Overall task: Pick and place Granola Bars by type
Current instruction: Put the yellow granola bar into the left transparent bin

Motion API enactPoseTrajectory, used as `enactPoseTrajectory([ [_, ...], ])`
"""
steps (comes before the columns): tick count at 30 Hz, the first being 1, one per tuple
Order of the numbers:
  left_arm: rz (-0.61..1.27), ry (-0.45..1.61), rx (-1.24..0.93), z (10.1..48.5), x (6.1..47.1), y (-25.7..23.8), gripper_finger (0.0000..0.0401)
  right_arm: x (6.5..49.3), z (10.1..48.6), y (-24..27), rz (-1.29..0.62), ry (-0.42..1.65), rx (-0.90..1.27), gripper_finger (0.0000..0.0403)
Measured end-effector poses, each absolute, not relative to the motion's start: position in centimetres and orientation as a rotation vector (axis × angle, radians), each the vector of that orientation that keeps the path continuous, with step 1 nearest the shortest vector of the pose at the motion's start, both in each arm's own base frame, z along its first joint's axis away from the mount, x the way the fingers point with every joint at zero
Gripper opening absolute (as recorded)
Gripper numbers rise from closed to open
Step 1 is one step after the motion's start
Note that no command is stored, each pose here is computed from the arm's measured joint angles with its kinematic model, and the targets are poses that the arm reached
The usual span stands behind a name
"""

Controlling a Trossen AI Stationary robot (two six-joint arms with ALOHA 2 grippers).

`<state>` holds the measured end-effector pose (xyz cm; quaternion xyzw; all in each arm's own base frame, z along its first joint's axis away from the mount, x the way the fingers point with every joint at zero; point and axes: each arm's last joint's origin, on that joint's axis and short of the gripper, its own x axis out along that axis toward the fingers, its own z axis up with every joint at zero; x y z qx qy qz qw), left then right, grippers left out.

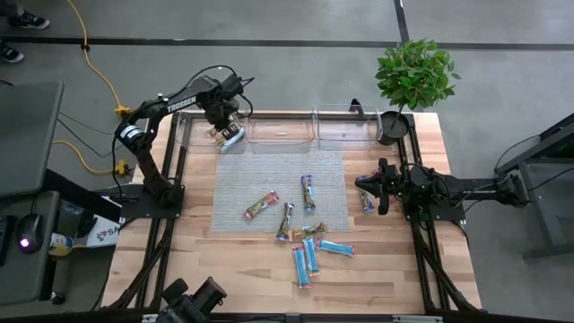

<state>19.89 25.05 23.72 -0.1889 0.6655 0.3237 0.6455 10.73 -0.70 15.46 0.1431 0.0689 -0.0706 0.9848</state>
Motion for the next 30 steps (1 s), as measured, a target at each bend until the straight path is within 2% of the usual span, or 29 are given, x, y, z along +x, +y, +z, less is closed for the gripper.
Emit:
enactPoseTrajectory([
  [7, 0.741, 1.537, -0.481, 23.7, 19.7, 24.7, 0.0157, 10.7, 15.5, -0.7, -0.144, 0.138, 0.287, 0.0001],
  [11, 0.801, 1.503, -0.599, 23.8, 19.6, 24.5, 0.0186, 10.7, 15.5, -0.7, -0.144, 0.138, 0.286, 0.0001],
  [15, 0.791, 1.376, -0.781, 24.8, 19.6, 23.8, 0.0193, 10.7, 15.5, -0.7, -0.144, 0.139, 0.286, 0.0001],
  [18, 0.781, 1.273, -0.837, 26.3, 19.9, 22.7, 0.0193, 10.7, 15.5, -0.7, -0.145, 0.138, 0.285, 0.0001],
  [30, 0.744, 1.1, -0.706, 31.3, 23.6, 13.2, 0.0193, 10.7, 15.5, -0.8, -0.169, 0.132, 0.282, 0.0001],
])
